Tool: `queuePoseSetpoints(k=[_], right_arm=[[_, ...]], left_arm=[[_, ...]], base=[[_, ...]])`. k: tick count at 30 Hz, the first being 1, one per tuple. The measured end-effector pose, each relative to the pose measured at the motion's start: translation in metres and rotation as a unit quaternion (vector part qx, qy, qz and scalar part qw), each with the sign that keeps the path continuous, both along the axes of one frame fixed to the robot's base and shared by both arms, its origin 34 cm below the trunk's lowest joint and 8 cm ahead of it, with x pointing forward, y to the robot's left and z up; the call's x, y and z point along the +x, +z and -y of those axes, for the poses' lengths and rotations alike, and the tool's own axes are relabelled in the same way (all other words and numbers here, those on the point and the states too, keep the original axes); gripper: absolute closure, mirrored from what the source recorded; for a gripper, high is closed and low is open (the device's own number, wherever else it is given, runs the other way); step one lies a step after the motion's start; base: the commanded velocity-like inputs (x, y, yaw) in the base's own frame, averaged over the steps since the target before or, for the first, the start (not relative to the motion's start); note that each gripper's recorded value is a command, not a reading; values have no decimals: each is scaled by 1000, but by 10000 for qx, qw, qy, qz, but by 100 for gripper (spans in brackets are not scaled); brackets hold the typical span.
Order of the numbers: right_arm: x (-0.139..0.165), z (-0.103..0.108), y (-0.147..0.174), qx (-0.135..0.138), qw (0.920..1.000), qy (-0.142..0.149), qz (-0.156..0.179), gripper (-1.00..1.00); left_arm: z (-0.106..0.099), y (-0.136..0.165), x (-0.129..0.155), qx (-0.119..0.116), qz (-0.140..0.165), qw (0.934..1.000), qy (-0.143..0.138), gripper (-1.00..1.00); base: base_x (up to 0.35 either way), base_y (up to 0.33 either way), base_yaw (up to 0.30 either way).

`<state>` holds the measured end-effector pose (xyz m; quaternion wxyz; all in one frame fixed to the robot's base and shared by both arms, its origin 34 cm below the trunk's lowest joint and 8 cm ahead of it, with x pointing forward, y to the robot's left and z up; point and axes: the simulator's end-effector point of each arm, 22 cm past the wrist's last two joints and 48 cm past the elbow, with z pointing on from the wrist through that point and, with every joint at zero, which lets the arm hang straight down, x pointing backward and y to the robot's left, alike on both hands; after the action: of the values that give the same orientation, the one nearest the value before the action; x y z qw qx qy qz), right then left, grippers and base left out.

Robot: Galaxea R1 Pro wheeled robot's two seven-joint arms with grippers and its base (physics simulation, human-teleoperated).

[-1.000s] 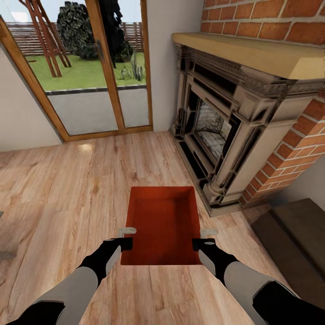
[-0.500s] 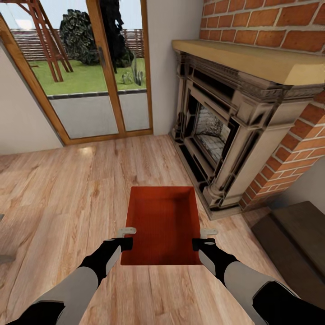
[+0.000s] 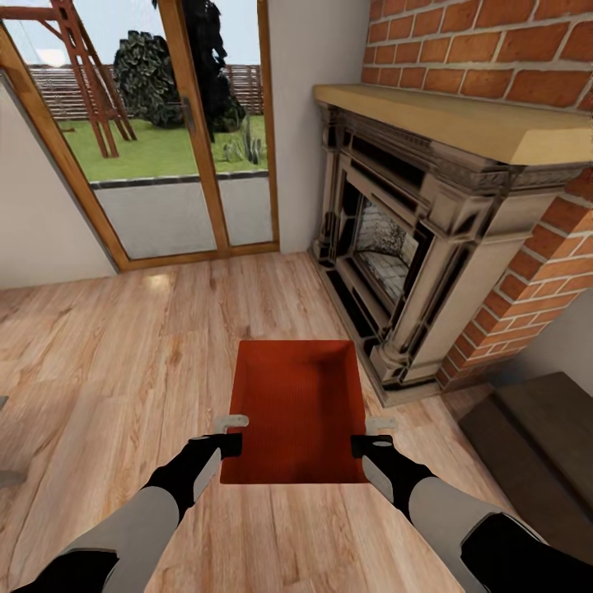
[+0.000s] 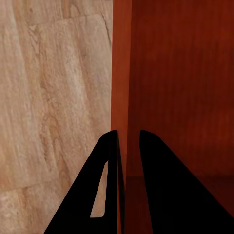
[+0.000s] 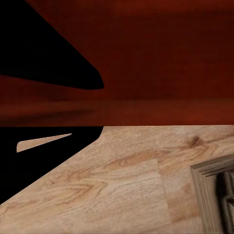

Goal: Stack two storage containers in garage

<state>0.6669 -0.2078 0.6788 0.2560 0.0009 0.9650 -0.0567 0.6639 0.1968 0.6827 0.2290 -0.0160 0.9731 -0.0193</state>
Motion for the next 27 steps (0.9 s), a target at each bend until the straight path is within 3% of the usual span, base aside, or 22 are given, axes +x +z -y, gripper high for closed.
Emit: queuePoseSetpoints(k=[27], right_arm=[[10,0,19,1,9999,-2,172,100]], left_arm=[[0,19,10,-1,172,9999,0,100]], base=[[0,0,0]])
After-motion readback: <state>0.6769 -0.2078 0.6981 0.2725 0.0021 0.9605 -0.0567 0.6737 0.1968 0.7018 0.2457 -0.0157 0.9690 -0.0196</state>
